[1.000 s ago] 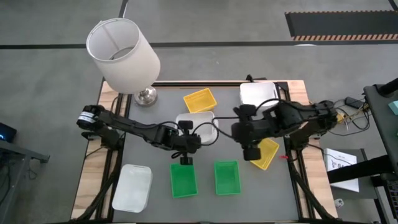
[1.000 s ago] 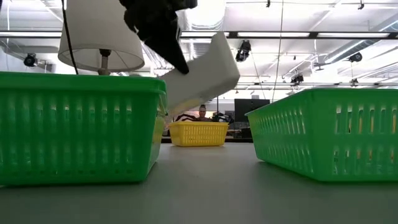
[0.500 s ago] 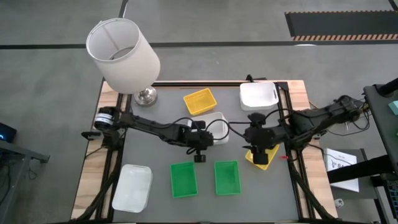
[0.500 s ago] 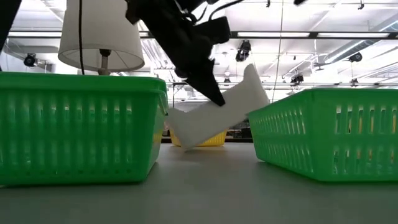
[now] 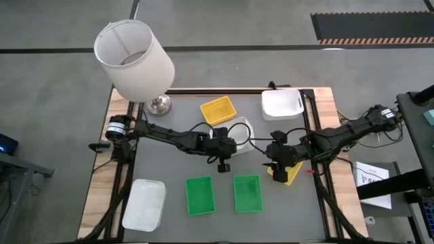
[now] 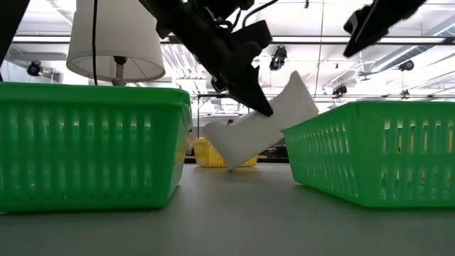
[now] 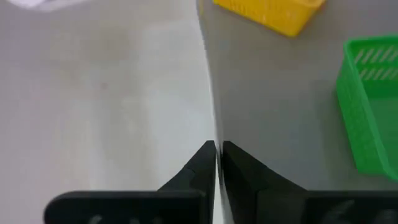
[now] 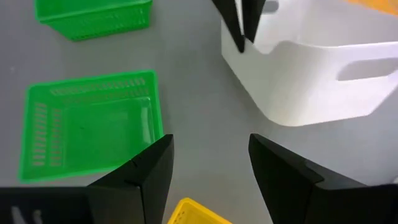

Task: Stack baskets by color
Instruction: Stack the middle white bin on the top white bin

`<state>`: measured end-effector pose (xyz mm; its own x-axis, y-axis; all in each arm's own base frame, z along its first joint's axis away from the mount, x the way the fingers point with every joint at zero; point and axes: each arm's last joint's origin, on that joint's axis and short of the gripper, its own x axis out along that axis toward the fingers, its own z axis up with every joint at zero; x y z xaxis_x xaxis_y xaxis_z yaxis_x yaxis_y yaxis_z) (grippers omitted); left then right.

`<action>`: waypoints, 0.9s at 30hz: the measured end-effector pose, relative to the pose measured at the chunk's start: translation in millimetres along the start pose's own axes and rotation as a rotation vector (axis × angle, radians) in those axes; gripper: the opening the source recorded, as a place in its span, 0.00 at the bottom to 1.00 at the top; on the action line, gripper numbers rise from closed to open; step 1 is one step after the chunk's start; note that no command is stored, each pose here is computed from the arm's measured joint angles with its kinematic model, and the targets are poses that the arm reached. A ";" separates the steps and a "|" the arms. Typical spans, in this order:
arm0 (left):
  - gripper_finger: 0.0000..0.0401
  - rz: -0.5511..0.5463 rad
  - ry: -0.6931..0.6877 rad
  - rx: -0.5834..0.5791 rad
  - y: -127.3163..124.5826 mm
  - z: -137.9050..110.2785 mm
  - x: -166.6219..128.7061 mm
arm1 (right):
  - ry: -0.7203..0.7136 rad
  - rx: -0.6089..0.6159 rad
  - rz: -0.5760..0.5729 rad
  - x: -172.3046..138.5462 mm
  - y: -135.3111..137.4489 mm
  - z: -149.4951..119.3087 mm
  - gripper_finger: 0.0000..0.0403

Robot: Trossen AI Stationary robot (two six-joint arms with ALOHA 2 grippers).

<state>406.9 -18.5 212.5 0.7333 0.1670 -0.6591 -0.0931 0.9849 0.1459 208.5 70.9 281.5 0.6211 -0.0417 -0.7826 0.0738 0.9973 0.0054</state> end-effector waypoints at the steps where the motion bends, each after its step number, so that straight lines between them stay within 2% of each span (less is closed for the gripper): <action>1: 0.05 -0.003 -0.006 -0.003 0.5 0.6 0.1 | 0.001 0.005 0.000 3.6 0.0 -2.8 0.50; 8: 0.19 -0.003 -0.084 -0.021 1.4 7.3 0.9 | -0.018 0.035 0.005 19.1 0.8 -12.4 0.50; 13: 0.23 -0.008 -0.091 -0.019 2.3 11.0 -5.8 | -0.062 0.045 -0.023 25.5 1.0 -12.7 0.50; 19: 0.23 -0.026 -0.228 0.035 0.9 35.4 -67.2 | -0.046 0.042 -0.113 44.9 -1.7 -9.5 0.50; 23: 0.23 -0.048 -0.411 0.119 -11.1 44.5 -106.9 | -0.026 -0.041 -0.148 69.3 -5.9 -3.9 0.50; 27: 0.23 -0.059 -0.591 0.168 -21.0 40.4 -133.5 | -0.034 -0.098 -0.165 91.4 -17.9 4.6 0.50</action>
<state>338.2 -63.3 327.2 0.9877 0.0111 -0.1562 0.0315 0.9631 0.2675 267.6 48.9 212.8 0.6331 -0.2055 -0.7463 0.1019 0.9778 -0.1829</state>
